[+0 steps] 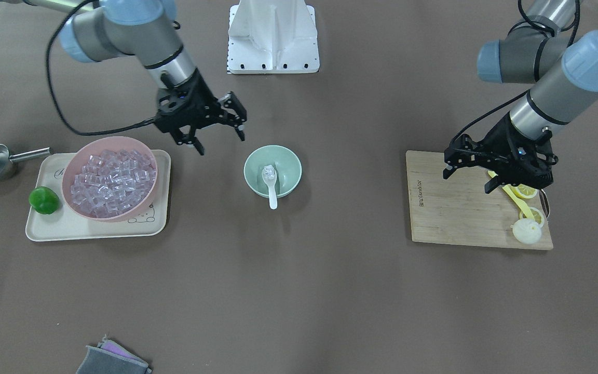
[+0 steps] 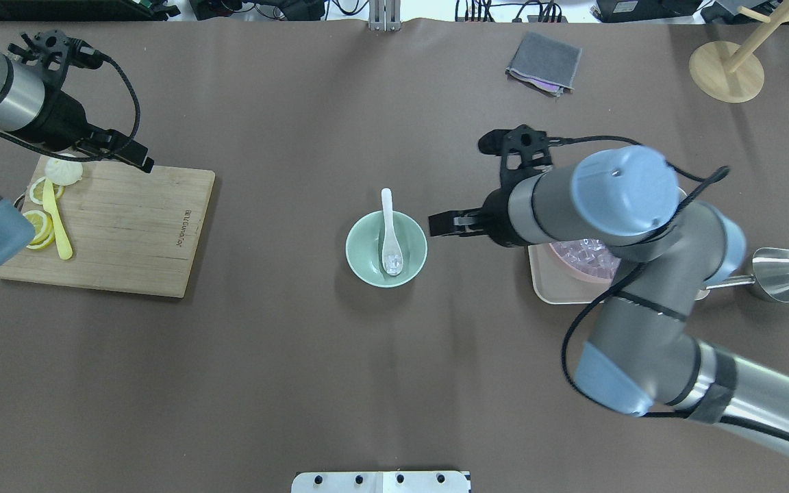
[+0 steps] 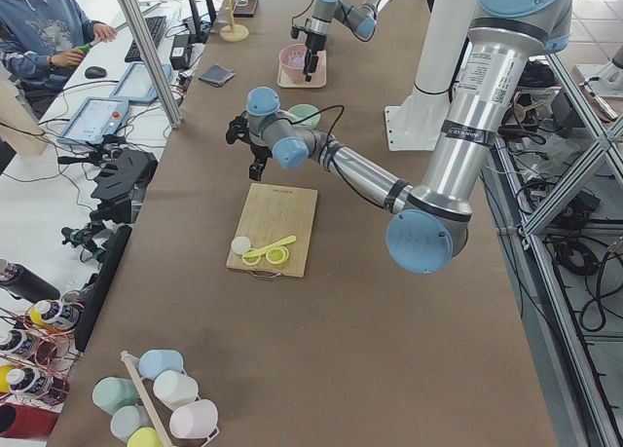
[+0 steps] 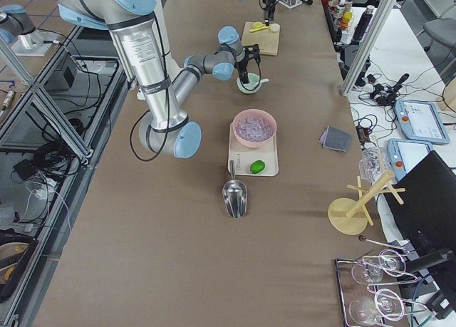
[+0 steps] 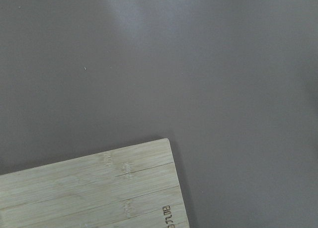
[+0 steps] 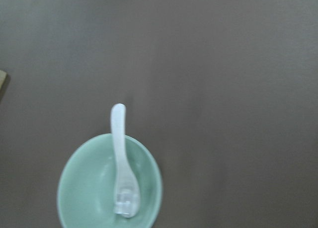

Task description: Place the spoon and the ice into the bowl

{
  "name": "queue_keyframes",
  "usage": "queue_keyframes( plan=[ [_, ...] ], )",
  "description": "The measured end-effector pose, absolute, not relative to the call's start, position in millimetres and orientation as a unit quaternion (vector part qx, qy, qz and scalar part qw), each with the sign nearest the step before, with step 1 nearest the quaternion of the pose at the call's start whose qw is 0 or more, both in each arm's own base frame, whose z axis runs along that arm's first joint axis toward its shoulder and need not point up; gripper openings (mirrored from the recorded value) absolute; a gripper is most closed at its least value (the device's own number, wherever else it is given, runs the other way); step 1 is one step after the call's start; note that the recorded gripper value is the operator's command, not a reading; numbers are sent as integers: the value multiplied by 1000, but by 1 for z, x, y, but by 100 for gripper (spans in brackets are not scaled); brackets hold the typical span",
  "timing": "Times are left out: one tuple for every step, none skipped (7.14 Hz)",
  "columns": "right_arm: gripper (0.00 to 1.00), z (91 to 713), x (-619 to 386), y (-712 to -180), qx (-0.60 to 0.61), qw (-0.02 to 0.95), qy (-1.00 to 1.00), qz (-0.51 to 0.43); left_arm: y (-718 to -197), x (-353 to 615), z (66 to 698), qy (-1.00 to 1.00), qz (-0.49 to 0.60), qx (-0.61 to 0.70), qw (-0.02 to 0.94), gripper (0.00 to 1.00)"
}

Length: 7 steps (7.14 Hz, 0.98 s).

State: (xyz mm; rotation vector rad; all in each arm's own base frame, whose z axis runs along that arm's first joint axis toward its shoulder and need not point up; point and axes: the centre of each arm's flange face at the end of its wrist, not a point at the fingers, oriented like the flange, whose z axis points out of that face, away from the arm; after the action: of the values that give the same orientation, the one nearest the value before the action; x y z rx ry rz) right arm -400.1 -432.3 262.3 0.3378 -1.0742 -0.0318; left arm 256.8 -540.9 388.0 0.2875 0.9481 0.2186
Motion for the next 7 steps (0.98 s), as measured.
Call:
queue_keyframes(
  plan=[
    [100, 301, -332, -455, 156, 853, -496, -38, -536, 239, 413, 442, 104, 134, 881, 97],
    [100, 347, -259, -472, 156, 861, -481, -61, -536, 198, 448, 422, 98, 137, 891, 97],
    [100, 396, -192, -479, 160, 869, -461, -80, -537, 142, 487, 399, 87, 144, 901, 97],
    [100, 454, -131, -480, 162, 879, -438, -97, -532, 93, 524, 379, 79, 144, 911, 97],
    [100, 512, -78, -479, 165, 886, -417, -120, -525, 58, 555, 365, 77, 142, 917, 97],
    [100, 569, -28, -476, 170, 889, -400, -145, -514, 30, 585, 352, 80, 138, 922, 97],
    [100, 616, 14, -472, 174, 891, -388, -160, -502, 5, 608, 344, 79, 136, 926, 98]
  ],
)
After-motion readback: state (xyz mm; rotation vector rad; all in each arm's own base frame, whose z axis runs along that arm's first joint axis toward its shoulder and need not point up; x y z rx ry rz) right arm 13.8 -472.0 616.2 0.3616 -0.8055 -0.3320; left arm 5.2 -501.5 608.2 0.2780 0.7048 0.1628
